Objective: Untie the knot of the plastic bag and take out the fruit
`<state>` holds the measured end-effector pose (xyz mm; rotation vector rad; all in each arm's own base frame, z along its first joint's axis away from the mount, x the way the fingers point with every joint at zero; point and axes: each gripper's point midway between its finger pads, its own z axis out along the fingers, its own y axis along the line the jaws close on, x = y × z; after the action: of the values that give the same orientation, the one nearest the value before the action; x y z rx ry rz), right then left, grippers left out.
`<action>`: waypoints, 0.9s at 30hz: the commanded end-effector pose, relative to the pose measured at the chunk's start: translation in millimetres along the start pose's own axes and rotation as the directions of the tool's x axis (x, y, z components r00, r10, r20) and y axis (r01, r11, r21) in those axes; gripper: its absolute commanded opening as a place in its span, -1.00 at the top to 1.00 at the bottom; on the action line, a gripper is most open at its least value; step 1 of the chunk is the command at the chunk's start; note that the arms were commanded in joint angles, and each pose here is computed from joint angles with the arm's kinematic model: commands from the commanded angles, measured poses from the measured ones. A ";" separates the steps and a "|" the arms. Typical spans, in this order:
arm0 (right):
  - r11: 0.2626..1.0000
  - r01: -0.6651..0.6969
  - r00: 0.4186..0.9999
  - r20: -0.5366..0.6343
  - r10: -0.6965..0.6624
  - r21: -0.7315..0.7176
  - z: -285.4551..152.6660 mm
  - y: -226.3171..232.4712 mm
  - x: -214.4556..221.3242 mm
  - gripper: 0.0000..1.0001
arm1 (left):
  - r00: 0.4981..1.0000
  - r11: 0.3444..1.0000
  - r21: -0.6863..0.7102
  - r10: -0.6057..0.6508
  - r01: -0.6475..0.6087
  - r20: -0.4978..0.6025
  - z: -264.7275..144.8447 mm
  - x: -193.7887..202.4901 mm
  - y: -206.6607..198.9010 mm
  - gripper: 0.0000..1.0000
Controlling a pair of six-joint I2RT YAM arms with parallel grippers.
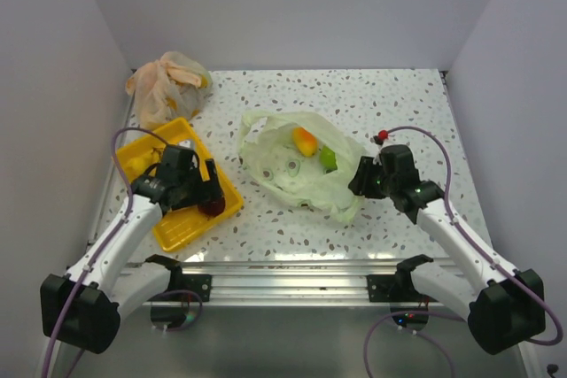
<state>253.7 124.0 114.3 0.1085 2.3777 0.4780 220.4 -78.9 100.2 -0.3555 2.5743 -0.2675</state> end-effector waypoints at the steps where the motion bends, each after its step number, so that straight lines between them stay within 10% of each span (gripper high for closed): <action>1: 0.999 0.040 0.999 0.026 -0.040 0.017 -11.3 0.5 -14.4 0.08 | 0.995 0.993 0.110 0.029 -0.039 0.094 -18.6 -26.0 -24.1 -1.00; 12: 0.990 0.140 0.988 0.061 -0.140 -0.002 -35.4 24.2 -62.9 -0.94 | 0.937 0.891 0.421 0.016 -0.172 0.348 -87.5 -83.9 -106.7 -1.00; 27: 0.985 0.110 0.993 -0.050 -0.105 0.132 35.4 19.8 -83.5 -0.98 | 0.902 0.766 0.514 0.196 -0.385 0.384 -24.7 -37.9 -273.1 -1.00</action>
<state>327.4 146.1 152.3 0.0095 2.4401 0.3797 276.5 -290.9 188.4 0.2310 2.1834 -0.7470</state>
